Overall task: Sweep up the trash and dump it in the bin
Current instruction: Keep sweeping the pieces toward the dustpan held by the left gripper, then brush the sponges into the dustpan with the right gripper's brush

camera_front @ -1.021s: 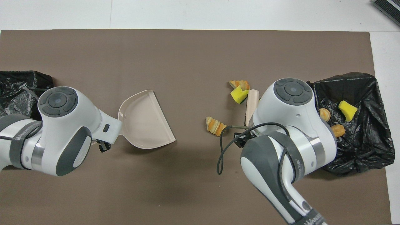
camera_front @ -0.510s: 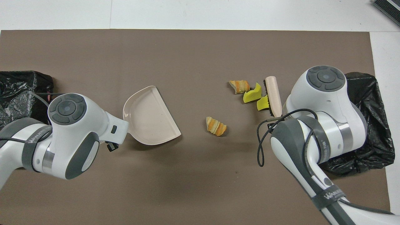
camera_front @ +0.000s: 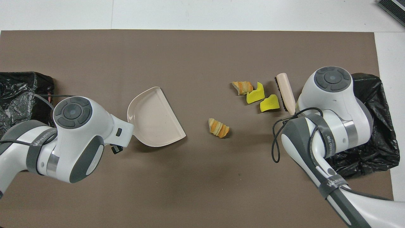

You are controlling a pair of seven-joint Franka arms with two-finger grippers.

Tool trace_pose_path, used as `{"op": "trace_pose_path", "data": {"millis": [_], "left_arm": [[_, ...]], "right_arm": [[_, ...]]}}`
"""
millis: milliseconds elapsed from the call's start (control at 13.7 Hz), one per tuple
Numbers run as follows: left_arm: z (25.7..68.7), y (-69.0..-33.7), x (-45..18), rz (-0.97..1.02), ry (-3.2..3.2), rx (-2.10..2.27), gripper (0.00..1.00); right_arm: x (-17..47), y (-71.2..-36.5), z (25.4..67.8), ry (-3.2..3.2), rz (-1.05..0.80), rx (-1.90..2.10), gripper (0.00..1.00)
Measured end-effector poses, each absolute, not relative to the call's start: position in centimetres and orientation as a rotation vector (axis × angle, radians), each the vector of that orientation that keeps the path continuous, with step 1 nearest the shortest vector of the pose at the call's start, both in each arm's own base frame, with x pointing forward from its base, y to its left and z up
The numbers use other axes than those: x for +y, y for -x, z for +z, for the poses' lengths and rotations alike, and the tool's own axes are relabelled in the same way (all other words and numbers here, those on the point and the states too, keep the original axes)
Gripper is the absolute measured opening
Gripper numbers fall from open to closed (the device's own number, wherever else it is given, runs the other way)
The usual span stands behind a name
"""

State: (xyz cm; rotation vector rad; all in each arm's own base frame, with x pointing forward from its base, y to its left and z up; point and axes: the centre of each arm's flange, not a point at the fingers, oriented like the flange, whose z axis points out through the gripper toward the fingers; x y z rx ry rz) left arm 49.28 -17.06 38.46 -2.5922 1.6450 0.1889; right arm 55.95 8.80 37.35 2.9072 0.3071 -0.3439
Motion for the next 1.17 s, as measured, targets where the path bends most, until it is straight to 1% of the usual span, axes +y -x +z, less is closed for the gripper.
{"op": "trace_pose_path", "data": {"millis": [292, 438, 656, 948, 1167], "left_arm": [[38.4, -49.0, -17.6, 0.202, 2.584, 1.658, 0.32], [38.4, -48.5, -18.6, 0.215, 2.564, 1.685, 0.32], [38.4, -47.6, -20.7, 0.216, 2.526, 1.736, 0.32], [38.4, -47.3, -21.3, 0.216, 2.518, 1.747, 0.32], [38.4, -47.3, -21.3, 0.215, 2.52, 1.742, 0.32]], "right_arm": [[11.5, -56.4, 34.5, -2.933, -0.346, 0.373, 0.26], [15.1, -56.0, 33.6, -2.984, -0.351, 0.415, 0.26], [22.1, -55.1, 33.5, -3.033, -0.351, 0.425, 0.26], [31.9, -52.0, 33.3, -3.105, -0.397, 0.485, 0.26], [36.8, -48.9, 33.5, -3.096, -0.418, 0.597, 0.26]]}}
